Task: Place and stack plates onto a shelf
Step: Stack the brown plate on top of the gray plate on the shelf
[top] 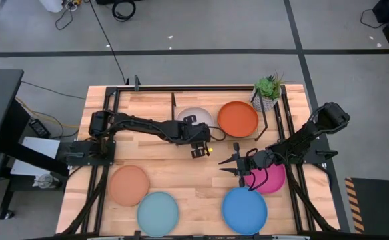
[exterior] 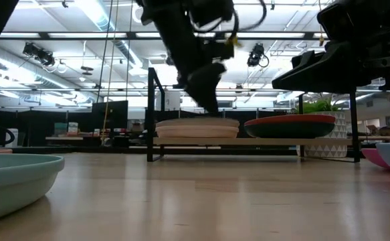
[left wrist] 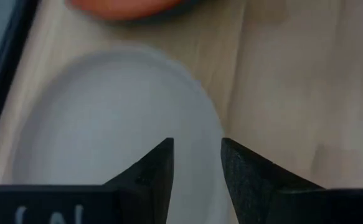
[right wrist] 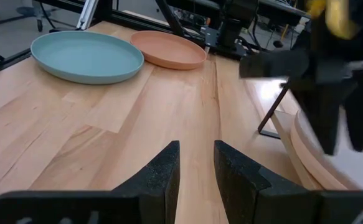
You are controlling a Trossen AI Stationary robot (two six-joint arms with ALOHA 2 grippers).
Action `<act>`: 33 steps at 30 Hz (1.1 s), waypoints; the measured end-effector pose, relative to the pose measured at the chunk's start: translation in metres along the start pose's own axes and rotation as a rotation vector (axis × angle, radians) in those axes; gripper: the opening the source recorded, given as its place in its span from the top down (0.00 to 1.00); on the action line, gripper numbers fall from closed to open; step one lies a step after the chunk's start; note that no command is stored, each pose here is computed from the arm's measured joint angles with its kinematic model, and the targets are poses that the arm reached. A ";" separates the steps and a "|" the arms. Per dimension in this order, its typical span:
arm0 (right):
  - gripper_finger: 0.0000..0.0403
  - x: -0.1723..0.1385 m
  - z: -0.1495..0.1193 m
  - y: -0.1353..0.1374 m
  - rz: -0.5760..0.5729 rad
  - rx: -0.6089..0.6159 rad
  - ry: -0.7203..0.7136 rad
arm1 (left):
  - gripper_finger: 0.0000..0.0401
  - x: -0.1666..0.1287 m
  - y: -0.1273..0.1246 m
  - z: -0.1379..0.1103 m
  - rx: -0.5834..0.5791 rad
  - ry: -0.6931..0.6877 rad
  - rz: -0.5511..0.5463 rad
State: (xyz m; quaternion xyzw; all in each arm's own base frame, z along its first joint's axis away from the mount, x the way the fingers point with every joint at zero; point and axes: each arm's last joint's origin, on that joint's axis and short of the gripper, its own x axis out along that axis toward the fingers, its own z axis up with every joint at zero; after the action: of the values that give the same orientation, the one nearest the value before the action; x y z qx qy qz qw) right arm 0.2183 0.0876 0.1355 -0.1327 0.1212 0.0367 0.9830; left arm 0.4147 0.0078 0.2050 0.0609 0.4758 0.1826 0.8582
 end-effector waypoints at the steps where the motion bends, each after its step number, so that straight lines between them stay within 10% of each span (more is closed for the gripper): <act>1: 0.74 0.000 0.000 0.000 0.000 0.000 0.000 | 0.65 0.005 -0.002 -0.003 0.009 0.022 0.005; 8: 0.74 0.000 0.000 0.000 0.007 0.003 0.001 | 0.65 0.018 -0.006 -0.007 0.039 0.045 0.016; 17: 0.74 0.000 -0.001 0.001 0.004 0.000 0.007 | 0.65 -0.034 0.010 0.020 0.012 -0.066 -0.003; 24: 0.74 0.000 -0.001 0.000 -0.011 -0.046 0.015 | 0.65 -0.068 -0.016 0.016 -0.037 0.025 -0.631; 33: 0.74 0.000 0.001 -0.002 -0.080 -0.216 0.009 | 0.65 -0.112 -0.101 -0.019 -0.115 0.264 -0.731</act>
State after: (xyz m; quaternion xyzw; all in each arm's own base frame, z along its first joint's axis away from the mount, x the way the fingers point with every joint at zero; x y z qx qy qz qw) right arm 0.2184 0.0857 0.1370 -0.2428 0.1154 0.0098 0.9631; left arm 0.3709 -0.1288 0.2558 -0.1845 0.5613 -0.1024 0.8002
